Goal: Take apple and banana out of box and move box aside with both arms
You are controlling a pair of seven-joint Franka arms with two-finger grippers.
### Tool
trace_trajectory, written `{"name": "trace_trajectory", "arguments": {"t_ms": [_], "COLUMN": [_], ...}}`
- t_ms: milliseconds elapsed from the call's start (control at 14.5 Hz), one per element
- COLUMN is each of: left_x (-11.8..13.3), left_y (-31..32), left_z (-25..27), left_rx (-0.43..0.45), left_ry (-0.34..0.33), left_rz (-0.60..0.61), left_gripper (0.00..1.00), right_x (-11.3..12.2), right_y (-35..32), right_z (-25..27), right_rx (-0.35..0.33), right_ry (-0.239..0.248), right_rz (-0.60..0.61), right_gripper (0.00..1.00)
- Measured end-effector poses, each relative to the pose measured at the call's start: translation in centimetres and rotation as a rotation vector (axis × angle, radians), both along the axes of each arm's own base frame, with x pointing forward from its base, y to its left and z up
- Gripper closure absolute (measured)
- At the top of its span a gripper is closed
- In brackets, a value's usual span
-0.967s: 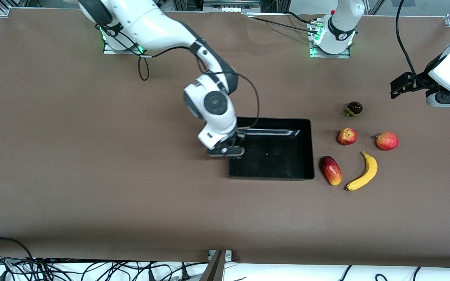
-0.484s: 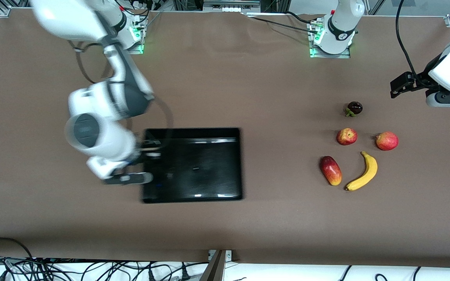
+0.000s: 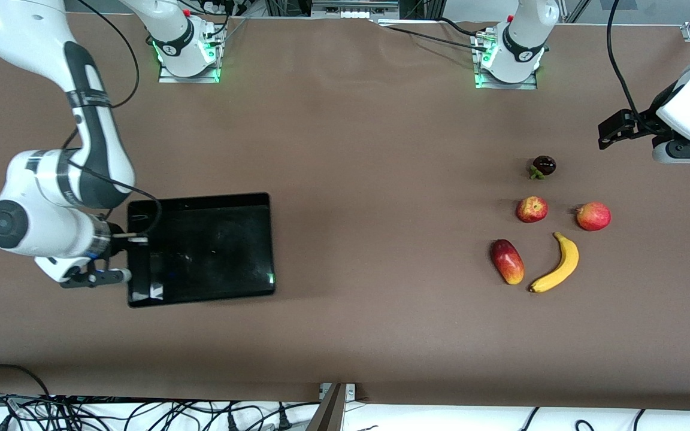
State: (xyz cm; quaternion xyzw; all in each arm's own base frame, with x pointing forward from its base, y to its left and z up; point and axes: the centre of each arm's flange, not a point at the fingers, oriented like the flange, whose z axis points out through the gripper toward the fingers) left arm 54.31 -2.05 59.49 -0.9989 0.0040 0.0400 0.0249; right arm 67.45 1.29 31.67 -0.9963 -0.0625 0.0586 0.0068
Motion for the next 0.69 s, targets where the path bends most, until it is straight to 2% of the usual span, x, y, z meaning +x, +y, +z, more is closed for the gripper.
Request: {"name": "trace_trajectory", "arguments": {"t_ms": [207, 415, 691], "left_x": [0.0, -0.1, -0.1], "left_y": [-0.4, -1.0, -1.1], "left_z": [0.3, 0.5, 0.5], "left_rx": [0.000, 0.000, 0.000], "left_ry": [-0.004, -0.006, -0.006], "left_rz": [-0.007, -0.019, -0.019], "left_gripper": [0.00, 0.00, 0.00], "right_x": [-4.2, -8.5, -9.6], "right_y": [-2.7, -3.2, -4.1], "right_z": [-2.9, -6.5, -7.7], "right_rx": [0.005, 0.001, 0.033], "right_ry": [-0.054, -0.073, -0.068], "right_rz": [-0.011, -0.023, -0.088], "right_gripper": [0.97, 0.97, 0.97]}}
